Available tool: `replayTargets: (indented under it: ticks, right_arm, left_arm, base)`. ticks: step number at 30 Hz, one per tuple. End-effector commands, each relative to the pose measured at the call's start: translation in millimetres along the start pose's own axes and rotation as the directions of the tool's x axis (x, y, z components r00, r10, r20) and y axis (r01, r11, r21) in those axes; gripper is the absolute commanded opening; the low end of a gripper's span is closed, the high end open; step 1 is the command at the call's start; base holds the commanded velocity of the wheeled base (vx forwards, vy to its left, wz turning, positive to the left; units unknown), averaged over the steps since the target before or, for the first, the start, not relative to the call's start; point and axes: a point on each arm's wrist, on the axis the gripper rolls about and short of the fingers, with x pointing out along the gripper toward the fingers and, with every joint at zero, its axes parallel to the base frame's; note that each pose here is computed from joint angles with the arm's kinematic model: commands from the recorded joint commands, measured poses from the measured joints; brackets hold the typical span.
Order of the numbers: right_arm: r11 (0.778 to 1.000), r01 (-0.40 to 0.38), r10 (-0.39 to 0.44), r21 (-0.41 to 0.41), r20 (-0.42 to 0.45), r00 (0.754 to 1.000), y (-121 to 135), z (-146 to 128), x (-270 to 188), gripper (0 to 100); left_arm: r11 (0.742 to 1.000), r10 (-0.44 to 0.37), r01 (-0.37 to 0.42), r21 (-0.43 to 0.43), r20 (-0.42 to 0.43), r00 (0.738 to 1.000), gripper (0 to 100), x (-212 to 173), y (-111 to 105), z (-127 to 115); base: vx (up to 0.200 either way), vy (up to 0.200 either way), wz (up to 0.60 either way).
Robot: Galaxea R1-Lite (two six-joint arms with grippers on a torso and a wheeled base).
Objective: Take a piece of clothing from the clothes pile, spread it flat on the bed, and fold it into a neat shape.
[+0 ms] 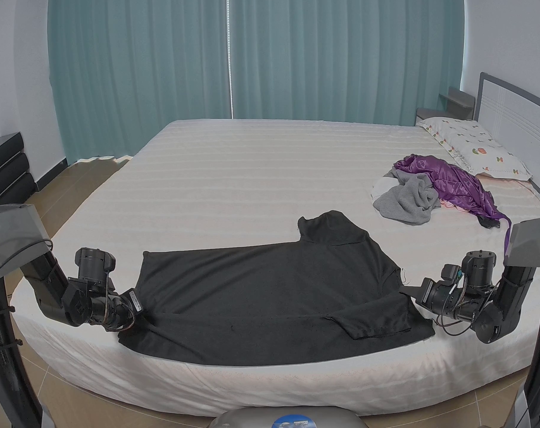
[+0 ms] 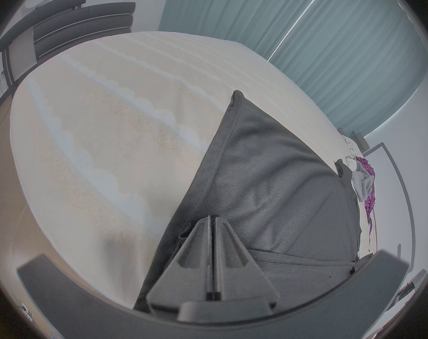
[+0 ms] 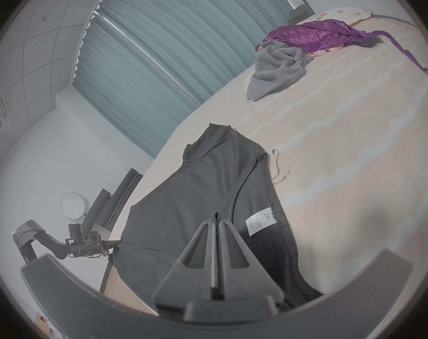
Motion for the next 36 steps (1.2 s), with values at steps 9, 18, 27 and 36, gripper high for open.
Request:
replayTargets:
  ticks: [9, 18, 27, 36]
  right_arm:
    - [1.000, -0.014, 0.015, -0.008, 0.016, 1.000, 4.1, -0.6, -5.3, 100]
    - [0.998, -0.049, 0.046, 0.047, 0.059, 0.997, 22.4, -4.8, -42.9, 100]
    - [0.982, -0.066, 0.053, 0.178, 0.078, 0.996, 24.8, -14.5, -63.9, 100]
    - [0.962, -0.042, 0.031, 0.269, 0.043, 0.999, 21.1, -22.8, -66.4, 100]
  left_arm:
    - [0.998, -0.009, 0.010, -0.062, 0.014, 1.000, 100, 0.8, -2.0, 3.4]
    - [0.994, -0.078, 0.085, -0.064, 0.111, 0.991, 100, -47.1, -10.1, 15.2]
    - [0.967, -0.161, 0.195, -0.166, 0.195, 0.967, 100, -79.0, -26.6, 23.6]
    - [0.942, -0.217, 0.246, -0.229, 0.145, 0.965, 100, -77.7, -26.8, 22.6]
  base:
    - [0.000, 0.000, 0.00]
    - [0.000, 0.000, 0.00]
    - [0.000, 0.000, 0.00]
    - [0.067, 0.000, 0.00]
